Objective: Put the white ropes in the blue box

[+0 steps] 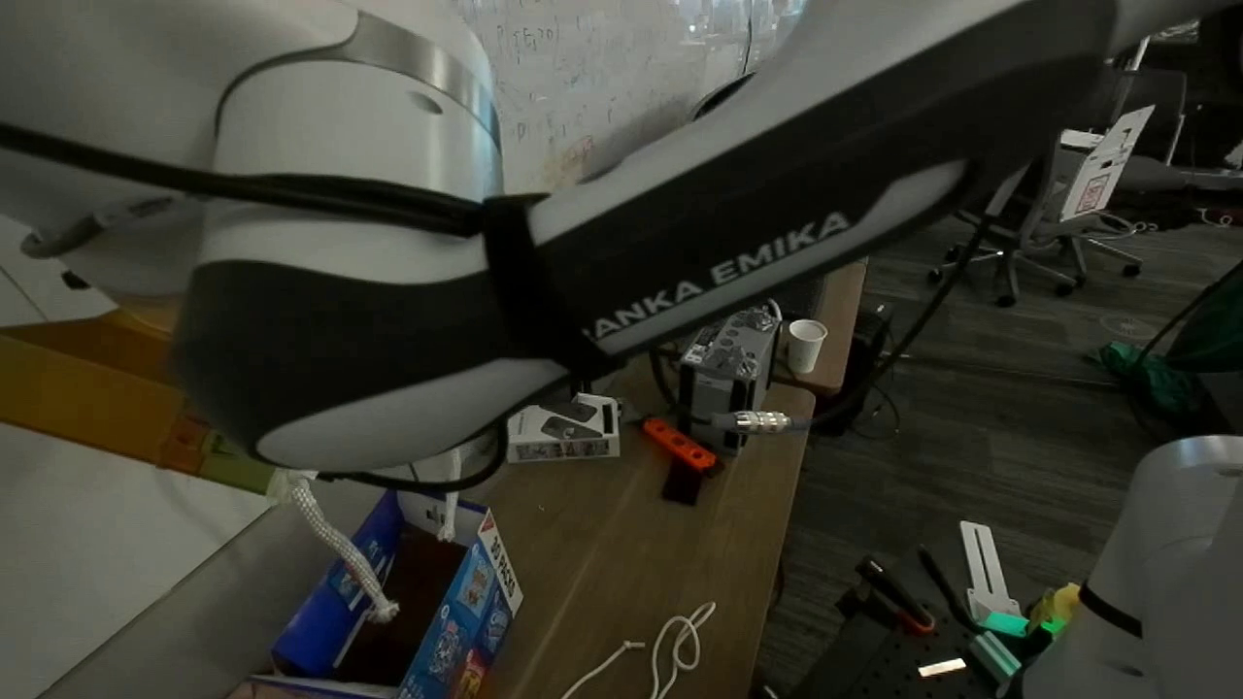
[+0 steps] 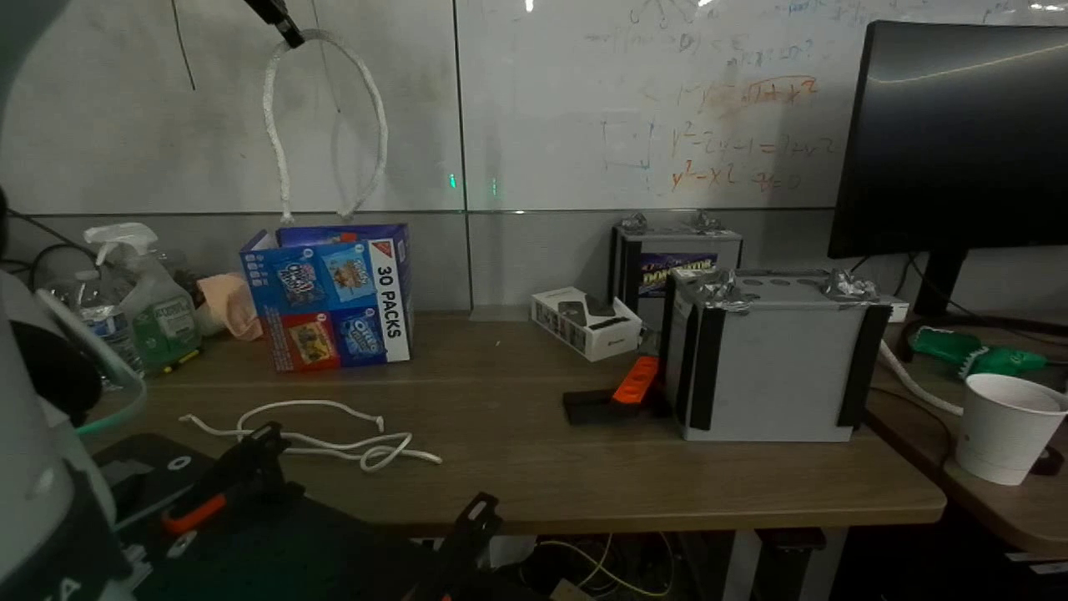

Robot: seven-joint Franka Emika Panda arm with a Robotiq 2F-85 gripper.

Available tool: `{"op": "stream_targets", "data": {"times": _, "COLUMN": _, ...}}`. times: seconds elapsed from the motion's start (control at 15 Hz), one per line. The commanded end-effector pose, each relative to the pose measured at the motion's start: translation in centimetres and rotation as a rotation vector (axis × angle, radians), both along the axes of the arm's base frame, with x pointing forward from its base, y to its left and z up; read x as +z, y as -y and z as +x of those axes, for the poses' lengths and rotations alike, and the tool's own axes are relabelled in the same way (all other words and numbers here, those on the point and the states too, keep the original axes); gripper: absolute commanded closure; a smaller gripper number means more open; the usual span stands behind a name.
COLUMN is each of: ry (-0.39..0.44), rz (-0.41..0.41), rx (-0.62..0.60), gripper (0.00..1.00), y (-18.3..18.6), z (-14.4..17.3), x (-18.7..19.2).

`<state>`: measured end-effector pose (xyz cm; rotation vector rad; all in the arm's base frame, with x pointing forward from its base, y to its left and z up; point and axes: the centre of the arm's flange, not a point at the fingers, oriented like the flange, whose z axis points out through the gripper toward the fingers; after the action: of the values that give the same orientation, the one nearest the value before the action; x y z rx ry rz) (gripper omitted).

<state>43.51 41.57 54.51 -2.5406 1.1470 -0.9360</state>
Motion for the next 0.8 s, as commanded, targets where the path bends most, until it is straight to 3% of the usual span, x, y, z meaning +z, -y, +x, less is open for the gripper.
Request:
{"op": "stream_targets", "data": {"times": 0.0, "ry": 0.012, "rz": 0.004, "rx": 0.028, "gripper": 0.97, "y": -1.9, "z": 2.5, "x": -0.1}}
{"op": "stream_targets", "data": {"times": 0.53, "ry": -0.072, "rz": 0.042, "rx": 0.098, "gripper": 0.97, "y": -2.5, "z": 4.2, "x": -4.2}}
{"op": "stream_targets", "data": {"times": 0.73, "ry": -0.094, "rz": 0.022, "rx": 0.112, "gripper": 0.97, "y": -2.4, "z": 4.4, "x": -5.3}}
